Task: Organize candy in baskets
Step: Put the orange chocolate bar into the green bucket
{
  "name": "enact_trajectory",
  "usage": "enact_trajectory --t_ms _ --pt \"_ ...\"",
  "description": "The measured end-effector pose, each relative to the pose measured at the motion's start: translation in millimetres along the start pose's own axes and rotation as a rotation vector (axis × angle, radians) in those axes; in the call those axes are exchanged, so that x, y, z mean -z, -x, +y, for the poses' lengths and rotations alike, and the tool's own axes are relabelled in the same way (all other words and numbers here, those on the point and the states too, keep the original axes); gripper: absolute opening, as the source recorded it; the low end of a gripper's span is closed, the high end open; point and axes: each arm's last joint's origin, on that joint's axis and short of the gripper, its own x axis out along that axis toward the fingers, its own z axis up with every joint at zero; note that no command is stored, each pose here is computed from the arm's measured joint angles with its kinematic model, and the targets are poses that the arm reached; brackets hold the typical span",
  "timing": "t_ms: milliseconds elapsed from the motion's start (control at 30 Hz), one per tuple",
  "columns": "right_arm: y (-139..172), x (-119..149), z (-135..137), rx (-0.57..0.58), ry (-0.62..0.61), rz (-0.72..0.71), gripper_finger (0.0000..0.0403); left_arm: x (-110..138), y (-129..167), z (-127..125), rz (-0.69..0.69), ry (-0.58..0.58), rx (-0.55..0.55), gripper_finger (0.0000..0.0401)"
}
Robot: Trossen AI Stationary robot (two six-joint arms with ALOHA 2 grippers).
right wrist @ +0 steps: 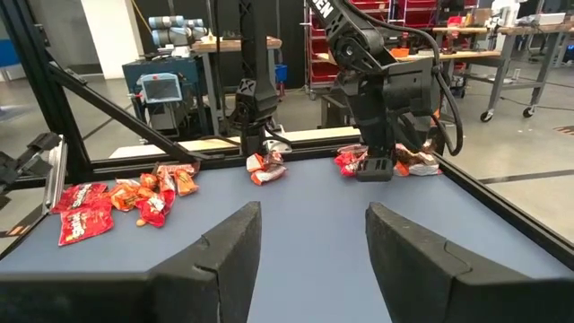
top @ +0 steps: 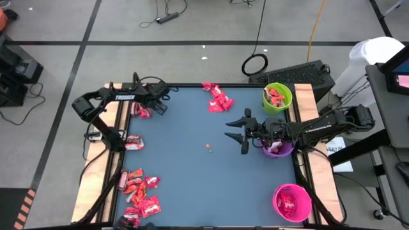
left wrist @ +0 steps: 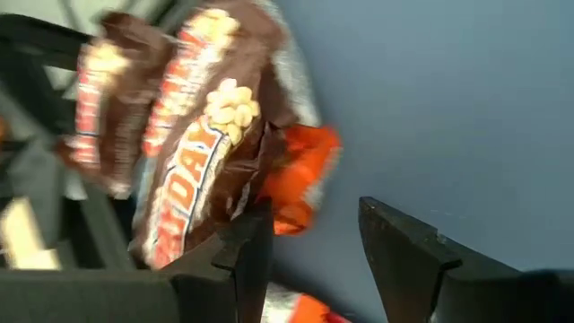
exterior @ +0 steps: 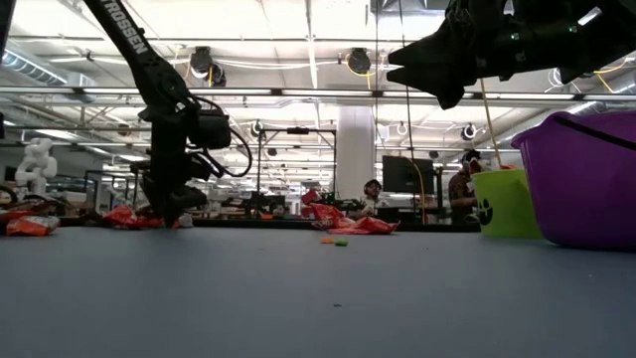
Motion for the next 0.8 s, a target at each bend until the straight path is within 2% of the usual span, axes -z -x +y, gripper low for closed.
enact_trajectory --t_ms 100,500,800 --pt "0.0 0.0 0.0 0.0 -0.002 0.0 0.0189 0.3 0.6 0.8 -0.004 -0.005 -0.054 0.0171" --pt "0.0 0.0 0.0 0.0 -0.003 0.0 0.0189 -1.7 -2.6 7.1 -0.01 0.005 -0.059 0.0166" --pt "0.3 0.2 1.8 -0.008 -0.005 0.001 0.0189 -2.6 -5.1 8.8 -0.004 0.023 0.011 0.0094"
